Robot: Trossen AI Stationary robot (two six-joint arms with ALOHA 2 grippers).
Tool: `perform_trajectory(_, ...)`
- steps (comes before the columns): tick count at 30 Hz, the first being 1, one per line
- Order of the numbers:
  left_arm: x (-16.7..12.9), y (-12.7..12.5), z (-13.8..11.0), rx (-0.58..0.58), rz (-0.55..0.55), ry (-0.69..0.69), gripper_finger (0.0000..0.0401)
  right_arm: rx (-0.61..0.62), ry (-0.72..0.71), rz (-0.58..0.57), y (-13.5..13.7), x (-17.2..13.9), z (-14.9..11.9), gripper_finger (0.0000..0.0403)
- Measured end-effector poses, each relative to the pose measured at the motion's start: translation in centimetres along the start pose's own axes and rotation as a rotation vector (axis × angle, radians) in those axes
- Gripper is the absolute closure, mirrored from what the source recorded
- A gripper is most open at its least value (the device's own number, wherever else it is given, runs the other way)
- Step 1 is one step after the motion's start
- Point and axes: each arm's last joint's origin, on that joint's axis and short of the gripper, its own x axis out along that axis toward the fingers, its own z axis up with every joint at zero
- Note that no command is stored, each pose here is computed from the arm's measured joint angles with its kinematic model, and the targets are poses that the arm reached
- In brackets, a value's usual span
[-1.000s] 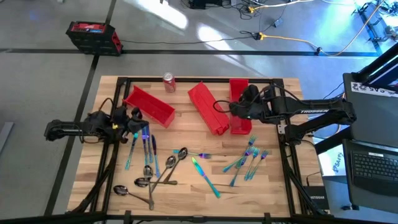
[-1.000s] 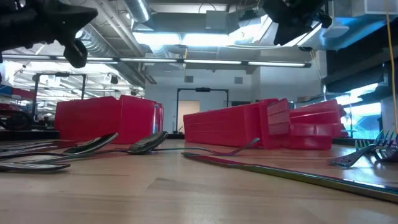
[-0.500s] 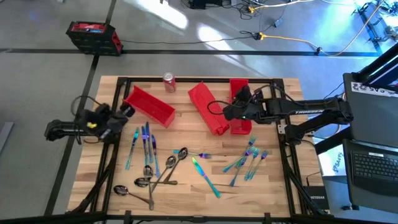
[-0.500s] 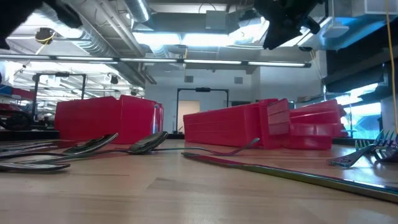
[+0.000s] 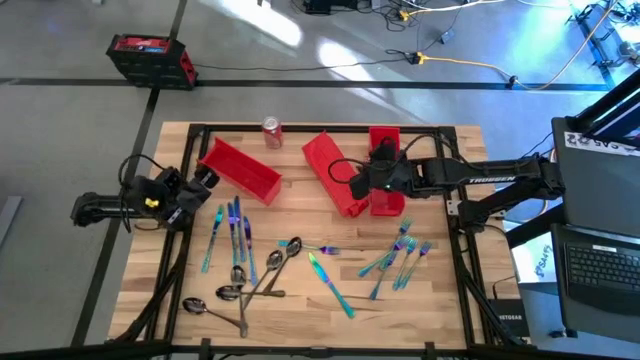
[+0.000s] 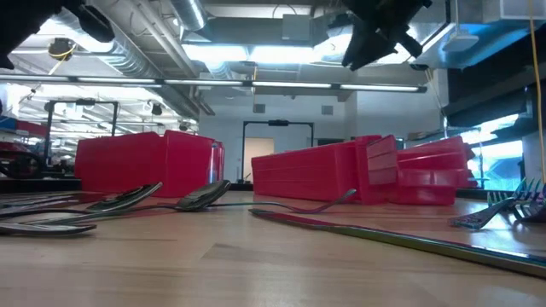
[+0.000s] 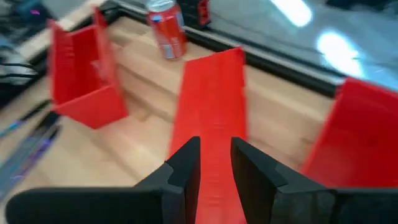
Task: Sort silverware
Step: Prepare the red bins to sort the silverware
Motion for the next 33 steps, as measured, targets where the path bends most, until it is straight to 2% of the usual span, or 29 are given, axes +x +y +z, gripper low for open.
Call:
perform_trajectory(4, 0.0, 0.4, -0.6, -0.004, 0.069, 0.055, 0.0401, 0.098, 0.017, 0.016, 0.5, 0.8, -0.3, 0.0329)
perform_trajectory(8, -0.1, 0.8, -1.3, 0.008, 0.13, 0.109, 0.0401, 0.036, 0.118, 0.025, 0.8, 2.7, -1.0, 0.0329)
perform_trajectory(15, -0.1, 0.9, -1.2, 0.113, 0.153, 0.106, 0.0401, 0.101, 0.148, -0.018, -1.1, 5.2, 0.4, 0.0322)
perform_trajectory(19, -0.1, 1.0, -1.3, 0.15, 0.168, 0.113, 0.0401, 0.087, 0.206, 0.032, -2.7, 6.2, 1.7, 0.0279)
perform_trajectory(26, -0.1, 1.0, -1.3, 0.149, 0.174, 0.111, 0.0401, 0.14, 0.271, 0.282, -7.2, 8.1, 5.4, 0.0176)
perform_trajectory(30, -0.2, 1.1, -1.5, 0.165, 0.181, 0.133, 0.0401, 0.201, 0.247, 0.342, -9.8, 9.6, 7.3, 0.0139)
perform_trajectory(33, -0.2, 1.2, -1.7, 0.167, 0.197, 0.153, 0.0401, 0.201, 0.272, 0.38, -10.3, 11.5, 8.4, 0.0121)
